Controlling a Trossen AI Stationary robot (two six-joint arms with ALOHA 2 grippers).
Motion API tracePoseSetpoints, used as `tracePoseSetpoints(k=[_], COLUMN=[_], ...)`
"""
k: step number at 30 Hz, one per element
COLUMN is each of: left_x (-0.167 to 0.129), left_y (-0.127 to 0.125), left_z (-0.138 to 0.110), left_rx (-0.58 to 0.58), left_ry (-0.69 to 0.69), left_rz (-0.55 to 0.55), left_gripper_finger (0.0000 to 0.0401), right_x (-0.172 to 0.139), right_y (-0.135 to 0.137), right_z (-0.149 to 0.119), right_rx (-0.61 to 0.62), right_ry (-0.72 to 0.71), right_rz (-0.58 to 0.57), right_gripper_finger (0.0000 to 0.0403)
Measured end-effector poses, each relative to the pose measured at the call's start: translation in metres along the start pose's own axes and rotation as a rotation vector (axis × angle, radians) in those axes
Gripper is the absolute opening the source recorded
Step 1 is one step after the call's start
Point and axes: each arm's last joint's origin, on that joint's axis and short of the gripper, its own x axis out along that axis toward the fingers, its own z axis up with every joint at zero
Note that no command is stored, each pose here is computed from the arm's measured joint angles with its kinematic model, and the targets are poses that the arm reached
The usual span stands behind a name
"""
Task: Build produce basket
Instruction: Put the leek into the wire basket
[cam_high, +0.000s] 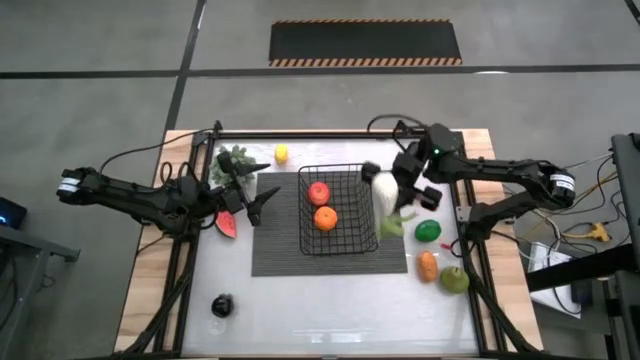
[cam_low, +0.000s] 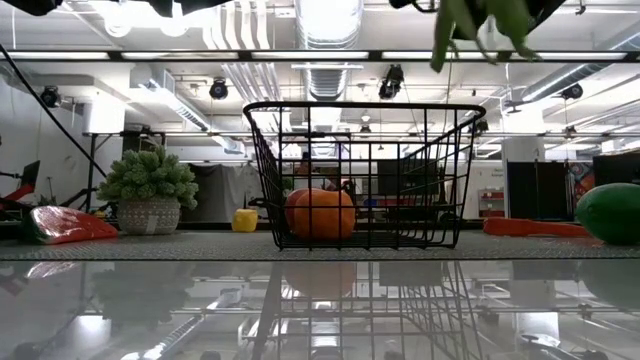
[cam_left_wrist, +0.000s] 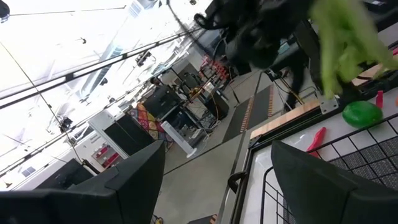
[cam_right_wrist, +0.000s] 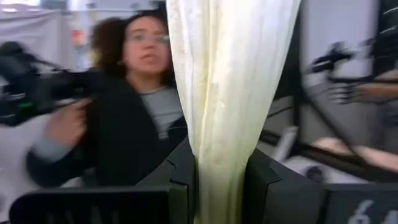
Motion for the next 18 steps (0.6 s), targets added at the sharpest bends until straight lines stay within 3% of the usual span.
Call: tracePoseSetpoints(k=[6,10,16,18], left_x=[0.0,0.0,0.0,0.0], left_y=[0.0,0.0,0.0,0.0], left_z=[0.0,0.0,0.0,0.0], left_rx=[0.0,0.0,0.001,0.001], left_ry=[0.0,0.001,0.001,0.001], left_rz=[0.0,0.0,-0.001,-0.001], left_gripper_finger=[0.0274,0.0274,0.0274,0.0274], right_x=[0.02,0.019,0.02,0.02], right_y=[0.005,0.002,-0.004,-0.008], right_z=[0.005,0.012,0.028,0.034], right_rx=[0.011,0.093,0.073,0.008], right_ry=[0.017,-0.051,-0.098,-0.089], right_rz=[0.096,-0.012,-0.12,-0.188], right_gripper_finger=[0.0063,0.0063,0.0063,0.0063])
